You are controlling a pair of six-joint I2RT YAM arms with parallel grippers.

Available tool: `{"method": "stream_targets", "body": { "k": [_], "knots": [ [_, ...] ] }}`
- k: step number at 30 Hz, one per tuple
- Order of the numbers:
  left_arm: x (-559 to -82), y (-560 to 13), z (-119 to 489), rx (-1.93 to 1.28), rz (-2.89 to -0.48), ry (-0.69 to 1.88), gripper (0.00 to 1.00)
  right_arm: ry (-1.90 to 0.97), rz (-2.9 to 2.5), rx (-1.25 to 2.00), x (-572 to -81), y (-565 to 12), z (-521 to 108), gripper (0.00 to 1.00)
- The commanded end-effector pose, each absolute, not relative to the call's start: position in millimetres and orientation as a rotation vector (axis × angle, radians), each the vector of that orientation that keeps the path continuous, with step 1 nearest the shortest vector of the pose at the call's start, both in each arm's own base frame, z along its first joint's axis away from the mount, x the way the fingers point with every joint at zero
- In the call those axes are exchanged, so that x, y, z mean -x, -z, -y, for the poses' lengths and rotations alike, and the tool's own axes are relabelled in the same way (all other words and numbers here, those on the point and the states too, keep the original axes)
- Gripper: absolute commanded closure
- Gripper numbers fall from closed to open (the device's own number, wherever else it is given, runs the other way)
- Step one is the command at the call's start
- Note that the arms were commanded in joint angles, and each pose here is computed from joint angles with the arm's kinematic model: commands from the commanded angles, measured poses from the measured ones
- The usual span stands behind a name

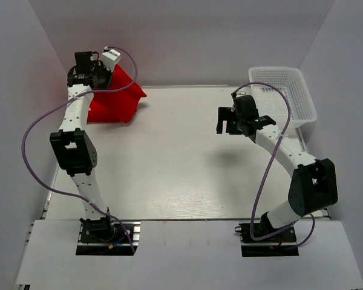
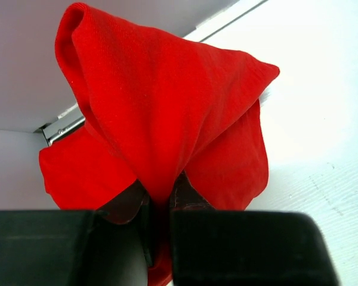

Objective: Fold and stack the t-shirts
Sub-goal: Put the neatly folded tshirt into the corner of the board with the left arm

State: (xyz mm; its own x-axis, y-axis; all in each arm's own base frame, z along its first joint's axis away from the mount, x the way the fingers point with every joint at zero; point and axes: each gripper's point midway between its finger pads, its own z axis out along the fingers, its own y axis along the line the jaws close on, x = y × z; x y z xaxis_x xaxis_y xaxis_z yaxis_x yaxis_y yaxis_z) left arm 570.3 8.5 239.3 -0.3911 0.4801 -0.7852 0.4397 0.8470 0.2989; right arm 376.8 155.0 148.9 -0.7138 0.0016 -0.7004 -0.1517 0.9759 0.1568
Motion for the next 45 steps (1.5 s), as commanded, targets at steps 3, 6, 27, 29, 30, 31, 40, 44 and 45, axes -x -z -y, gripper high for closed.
{"method": "stream_targets", "body": {
  "k": [3, 6, 27, 29, 30, 31, 40, 44, 45],
  "knots": [
    [-580.6, -300.0, -4.9, -0.659, -1.856, 0.002, 1.00, -0.291, -2.314, 0.129, -389.7, -166.3, -163.5, 0.10],
    [-580.4, -316.7, -14.1, -0.630, -1.825, 0.019, 1.00, -0.295, -2.316, 0.140, -392.9, -166.2, -166.5, 0.10],
    [-603.6, -243.2, -90.5, -0.456, -1.967, 0.060, 1.00, -0.220, -2.360, 0.095, -407.5, -174.6, -162.2, 0.10],
    [-605.2, -240.6, -98.8, -0.424, -1.979, 0.048, 1.00, -0.223, -2.367, 0.087, -408.7, -173.2, -163.8, 0.10],
    [-605.2, -245.2, -104.6, -0.416, -1.971, 0.037, 1.00, -0.221, -2.363, 0.080, -410.6, -176.3, -163.9, 0.10],
    [-606.1, -243.3, -112.9, -0.391, -1.978, 0.027, 1.00, -0.215, -2.373, 0.074, -410.1, -174.3, -163.8, 0.10],
    [-610.6, -231.0, -156.5, -0.225, -2.006, -0.064, 1.00, -0.164, -2.325, 0.019, -421.9, -188.7, -157.6, 0.10],
    [-611.3, -225.4, -173.5, -0.209, -2.007, -0.086, 1.00, -0.150, -2.320, 0.010, -425.4, -191.9, -156.5, 0.10],
    [-610.9, -227.5, -178.4, -0.207, -1.997, -0.085, 1.00, -0.153, -2.315, 0.008, -427.3, -193.1, -157.3, 0.10]
  ]
}}
